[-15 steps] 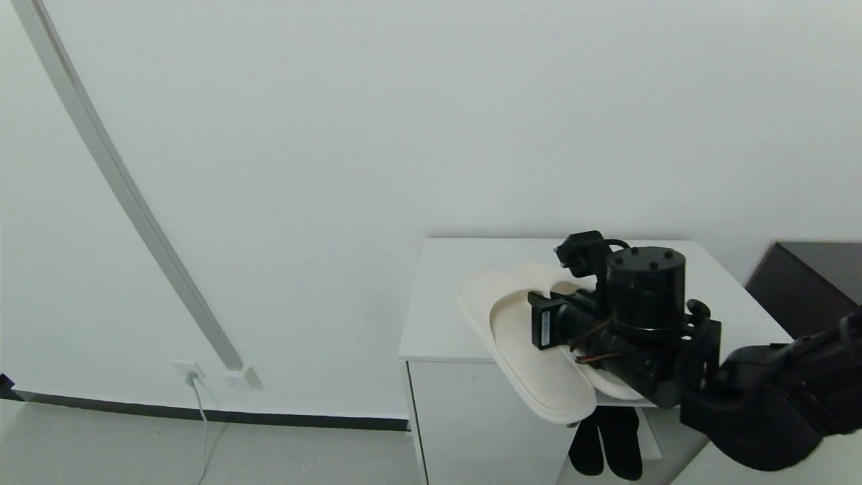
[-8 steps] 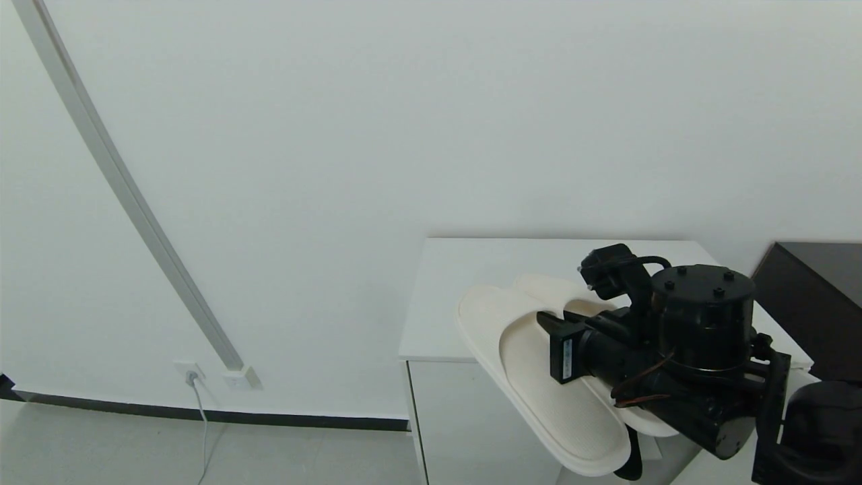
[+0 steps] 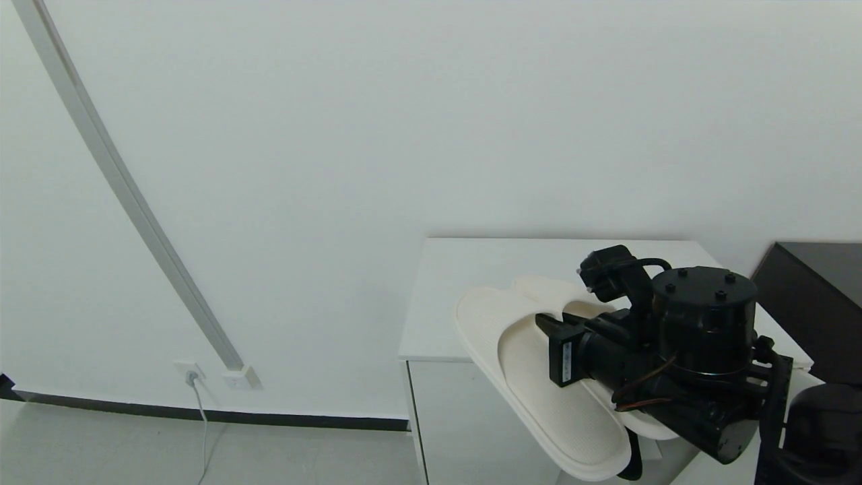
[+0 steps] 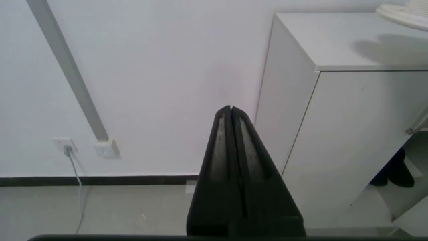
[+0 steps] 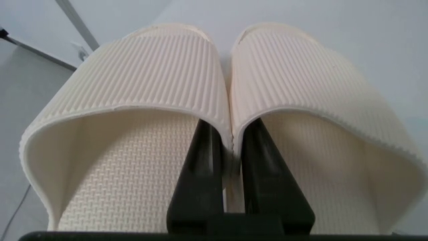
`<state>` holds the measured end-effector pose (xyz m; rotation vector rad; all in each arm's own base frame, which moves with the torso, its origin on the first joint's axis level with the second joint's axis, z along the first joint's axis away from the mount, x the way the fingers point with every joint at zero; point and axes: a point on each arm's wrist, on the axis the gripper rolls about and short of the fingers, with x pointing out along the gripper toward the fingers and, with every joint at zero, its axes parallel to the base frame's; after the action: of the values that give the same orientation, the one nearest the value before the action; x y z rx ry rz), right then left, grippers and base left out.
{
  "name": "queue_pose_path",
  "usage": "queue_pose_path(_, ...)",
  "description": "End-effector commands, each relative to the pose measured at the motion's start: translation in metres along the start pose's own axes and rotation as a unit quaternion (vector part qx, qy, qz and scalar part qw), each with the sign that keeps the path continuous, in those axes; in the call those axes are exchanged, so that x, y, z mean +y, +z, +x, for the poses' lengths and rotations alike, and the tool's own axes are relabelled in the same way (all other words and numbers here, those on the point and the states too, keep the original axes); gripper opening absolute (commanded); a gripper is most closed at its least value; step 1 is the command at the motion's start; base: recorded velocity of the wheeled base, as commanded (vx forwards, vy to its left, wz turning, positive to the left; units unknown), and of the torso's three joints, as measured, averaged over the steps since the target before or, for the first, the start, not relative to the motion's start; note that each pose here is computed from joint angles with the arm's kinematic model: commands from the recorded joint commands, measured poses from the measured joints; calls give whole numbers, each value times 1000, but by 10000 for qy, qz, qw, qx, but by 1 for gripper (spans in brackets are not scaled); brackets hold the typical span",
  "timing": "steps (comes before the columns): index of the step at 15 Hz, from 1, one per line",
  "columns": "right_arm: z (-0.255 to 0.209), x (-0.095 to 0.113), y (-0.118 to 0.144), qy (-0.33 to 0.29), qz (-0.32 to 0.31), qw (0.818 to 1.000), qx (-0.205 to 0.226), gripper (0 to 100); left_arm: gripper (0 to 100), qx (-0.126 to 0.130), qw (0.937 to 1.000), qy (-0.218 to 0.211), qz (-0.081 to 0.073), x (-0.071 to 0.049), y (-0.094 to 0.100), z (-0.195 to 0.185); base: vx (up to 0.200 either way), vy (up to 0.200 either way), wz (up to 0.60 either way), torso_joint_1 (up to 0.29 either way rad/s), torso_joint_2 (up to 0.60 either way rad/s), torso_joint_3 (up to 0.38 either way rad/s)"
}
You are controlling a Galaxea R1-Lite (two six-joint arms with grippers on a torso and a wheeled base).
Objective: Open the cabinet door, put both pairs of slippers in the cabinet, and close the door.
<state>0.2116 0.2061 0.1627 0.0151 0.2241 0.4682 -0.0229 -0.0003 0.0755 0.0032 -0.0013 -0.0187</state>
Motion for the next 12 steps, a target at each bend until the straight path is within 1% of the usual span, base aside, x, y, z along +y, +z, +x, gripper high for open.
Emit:
queue_pose_path(1,2,0,-2,-4,-12,10000,32,0,0,6,10000,2,-1,0,0,0,0,0,0,0,0,0)
queue_pose_path(2,2,0,-2,-4,-12,10000,32,0,0,6,10000,2,7,0,0,0,0,0,0,0,0,0)
queue_pose_path(11,8,3,-6,7,-34,10000,4,0,0,6,10000,2,15,0,0,0,-200,0,0,2,0,4)
queue_pose_path(12,8,4,-7,29,-43,10000,12,0,0,6,10000,2,15,0,0,0,0,0,0,0,0,0)
